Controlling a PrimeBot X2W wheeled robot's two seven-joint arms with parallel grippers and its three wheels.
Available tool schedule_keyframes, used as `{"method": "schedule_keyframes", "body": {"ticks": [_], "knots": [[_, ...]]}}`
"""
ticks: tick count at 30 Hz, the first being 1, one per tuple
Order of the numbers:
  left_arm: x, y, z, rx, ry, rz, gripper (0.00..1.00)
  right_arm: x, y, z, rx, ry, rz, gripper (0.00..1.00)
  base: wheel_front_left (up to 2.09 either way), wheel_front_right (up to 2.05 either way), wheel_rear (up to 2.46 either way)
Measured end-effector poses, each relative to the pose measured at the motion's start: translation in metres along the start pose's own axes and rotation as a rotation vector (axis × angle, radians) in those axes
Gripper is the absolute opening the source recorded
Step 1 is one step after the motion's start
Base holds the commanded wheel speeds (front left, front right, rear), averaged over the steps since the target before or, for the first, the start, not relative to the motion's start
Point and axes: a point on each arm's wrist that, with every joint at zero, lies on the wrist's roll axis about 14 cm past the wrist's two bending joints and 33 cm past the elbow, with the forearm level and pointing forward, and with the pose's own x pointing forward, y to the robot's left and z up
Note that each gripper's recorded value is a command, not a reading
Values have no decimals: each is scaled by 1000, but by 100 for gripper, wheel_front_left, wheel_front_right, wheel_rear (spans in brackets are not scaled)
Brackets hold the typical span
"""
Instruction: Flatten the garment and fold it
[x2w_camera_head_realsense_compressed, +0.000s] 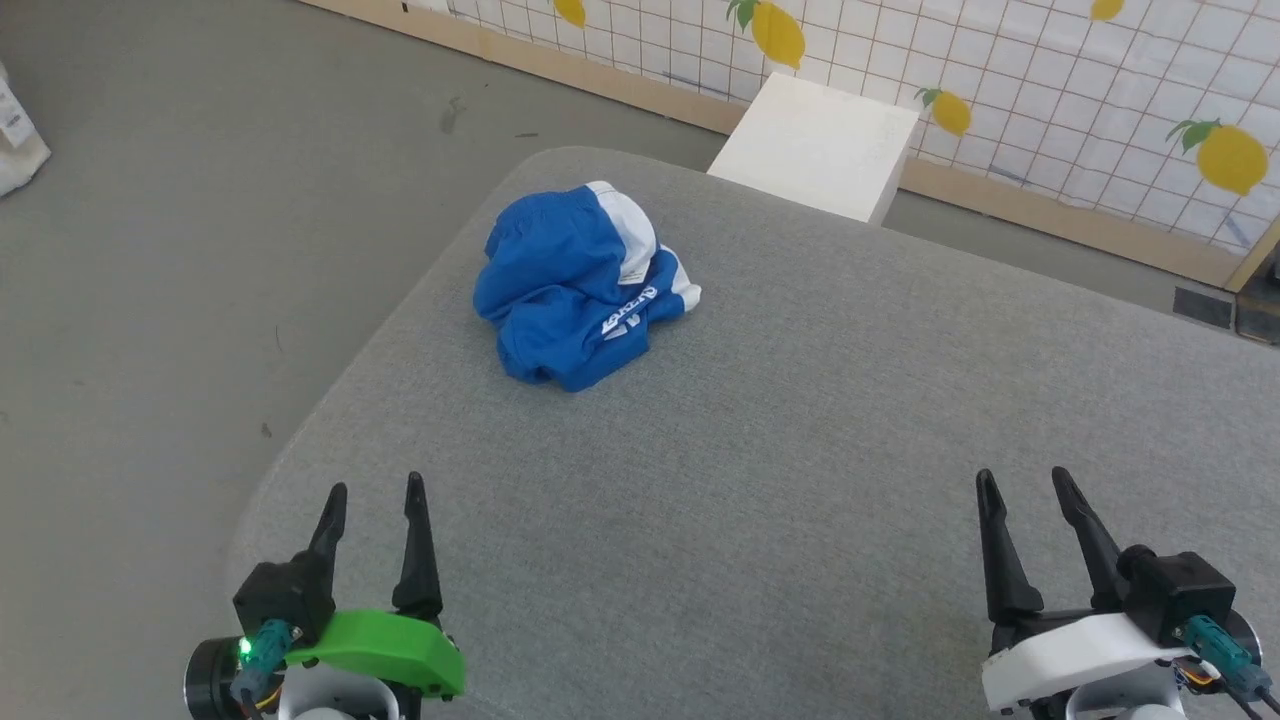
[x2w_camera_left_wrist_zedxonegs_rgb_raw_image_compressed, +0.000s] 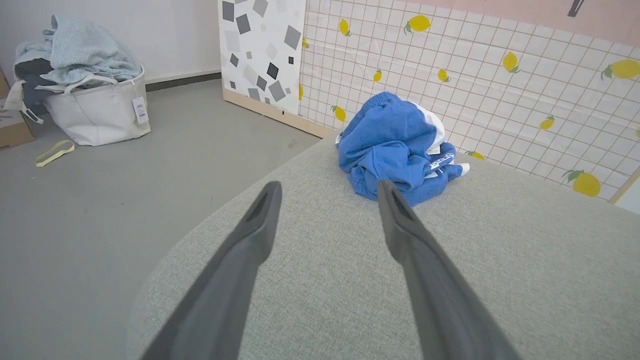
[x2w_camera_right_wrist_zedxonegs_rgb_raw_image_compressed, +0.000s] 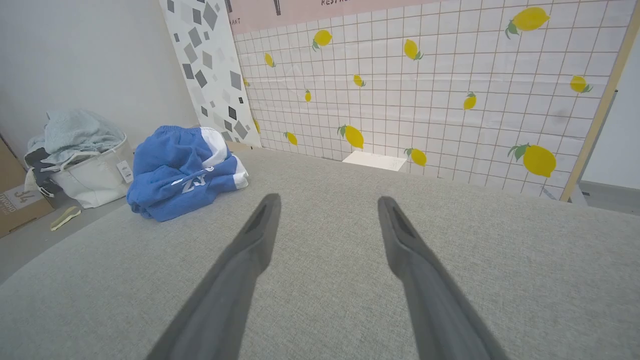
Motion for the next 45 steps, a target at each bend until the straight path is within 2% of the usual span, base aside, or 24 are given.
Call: {"method": "schedule_keyframes", "body": {"ticks": [7,16,17,20,23,29,39,45], "knots": [[5,-4,-1,-12,4,-5,100,1,0,-4,6,9,1,100,0,0,0],[77,-30,37,1,-86,-100,100,9,-4,-11,-6,38,5,100,0,0,0],[108,-37,39,-3,-45,-121,100,16,-9,-9,-16,37,-2,100,0,0,0],[141,-40,32,-17,49,-118,100,21,-16,-12,-25,46,-14,100,0,0,0],[170,-44,18,-24,186,-107,100,23,-24,-18,-30,66,-30,100,0,0,0],[210,-47,-18,34,443,-73,100,23,-48,-34,-27,103,-87,100,0,0,0],[203,-64,-126,129,905,-55,100,11,-88,-64,-31,180,-186,100,0,0,0],[189,-69,-165,159,1051,-59,100,7,-99,-80,-23,217,-214,100,0,0,0]]}}
